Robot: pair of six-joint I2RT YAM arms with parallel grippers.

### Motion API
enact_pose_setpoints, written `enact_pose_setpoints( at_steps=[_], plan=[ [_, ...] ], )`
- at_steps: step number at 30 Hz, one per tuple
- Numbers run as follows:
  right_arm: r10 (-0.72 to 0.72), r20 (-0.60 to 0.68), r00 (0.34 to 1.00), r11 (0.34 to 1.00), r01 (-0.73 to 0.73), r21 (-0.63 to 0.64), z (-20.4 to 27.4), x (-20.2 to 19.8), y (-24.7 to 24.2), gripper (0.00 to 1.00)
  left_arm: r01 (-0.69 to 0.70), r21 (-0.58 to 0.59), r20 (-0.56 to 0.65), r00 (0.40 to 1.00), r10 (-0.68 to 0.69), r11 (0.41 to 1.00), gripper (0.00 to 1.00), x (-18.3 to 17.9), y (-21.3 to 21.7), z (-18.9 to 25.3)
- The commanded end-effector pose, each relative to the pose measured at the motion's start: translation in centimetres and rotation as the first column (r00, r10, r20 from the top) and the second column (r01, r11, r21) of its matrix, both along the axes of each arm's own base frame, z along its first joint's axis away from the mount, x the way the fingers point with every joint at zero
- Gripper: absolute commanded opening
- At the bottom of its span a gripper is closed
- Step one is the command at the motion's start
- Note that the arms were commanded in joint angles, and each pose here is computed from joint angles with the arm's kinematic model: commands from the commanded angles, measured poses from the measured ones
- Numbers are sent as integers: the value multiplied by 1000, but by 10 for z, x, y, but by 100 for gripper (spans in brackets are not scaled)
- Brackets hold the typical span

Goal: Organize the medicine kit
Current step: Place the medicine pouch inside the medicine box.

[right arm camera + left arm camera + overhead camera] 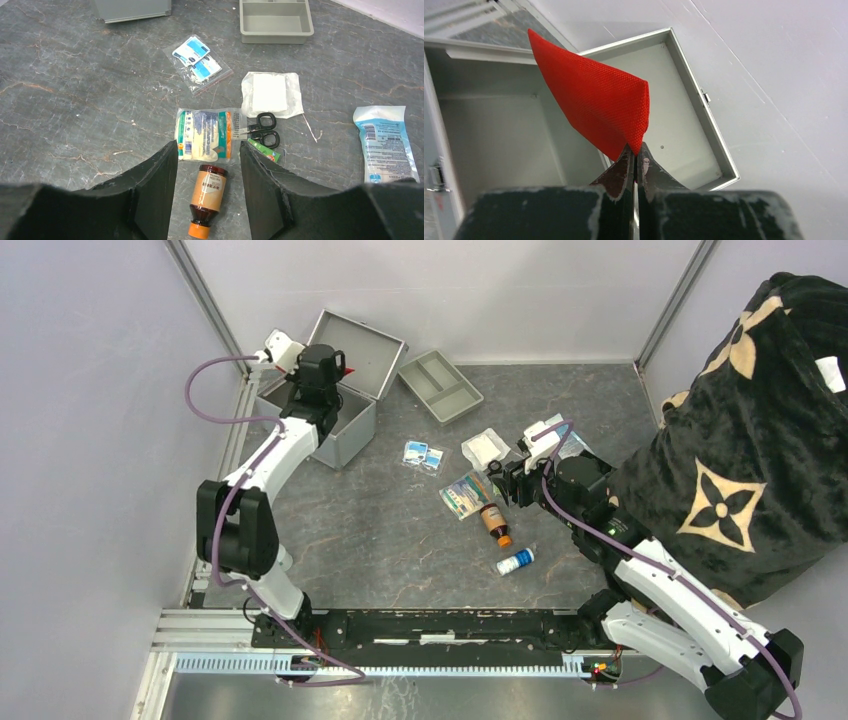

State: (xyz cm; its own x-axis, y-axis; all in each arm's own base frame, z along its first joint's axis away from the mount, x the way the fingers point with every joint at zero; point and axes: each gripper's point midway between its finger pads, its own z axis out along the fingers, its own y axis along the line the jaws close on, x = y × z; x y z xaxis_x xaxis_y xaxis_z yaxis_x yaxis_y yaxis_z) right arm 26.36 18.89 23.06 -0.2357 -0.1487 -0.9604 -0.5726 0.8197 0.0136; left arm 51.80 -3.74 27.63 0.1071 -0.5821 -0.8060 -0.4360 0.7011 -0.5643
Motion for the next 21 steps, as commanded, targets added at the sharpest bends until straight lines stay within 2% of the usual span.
enact_pose_setpoints(
  at_steps=[1, 5, 10, 16, 21],
  plan=[
    [-26, 18, 999, 1000, 26, 7, 5, 1, -6, 55, -65, -162, 135, 987, 88, 985, 2, 10, 4, 15],
    [-26, 16, 1000, 1000, 26, 2, 3, 1, -6, 55, -121, -216, 102, 984, 146, 969, 2, 6, 9, -14],
    [-15, 7, 1000, 1000, 15, 0, 1, 0, -4, 55, -188, -222, 88, 973, 212, 957, 2, 4, 19, -37],
    [-14, 2, 1000, 1000, 15, -10, -2, 1, -4, 56, -218, -219, 109, 963, 246, 951, 2, 8, 24, -33],
    [-20, 0, 1000, 1000, 20, -6, -3, 1, -4, 56, -303, -194, 121, 936, 329, 933, 2, 1, 39, -21]
  ],
)
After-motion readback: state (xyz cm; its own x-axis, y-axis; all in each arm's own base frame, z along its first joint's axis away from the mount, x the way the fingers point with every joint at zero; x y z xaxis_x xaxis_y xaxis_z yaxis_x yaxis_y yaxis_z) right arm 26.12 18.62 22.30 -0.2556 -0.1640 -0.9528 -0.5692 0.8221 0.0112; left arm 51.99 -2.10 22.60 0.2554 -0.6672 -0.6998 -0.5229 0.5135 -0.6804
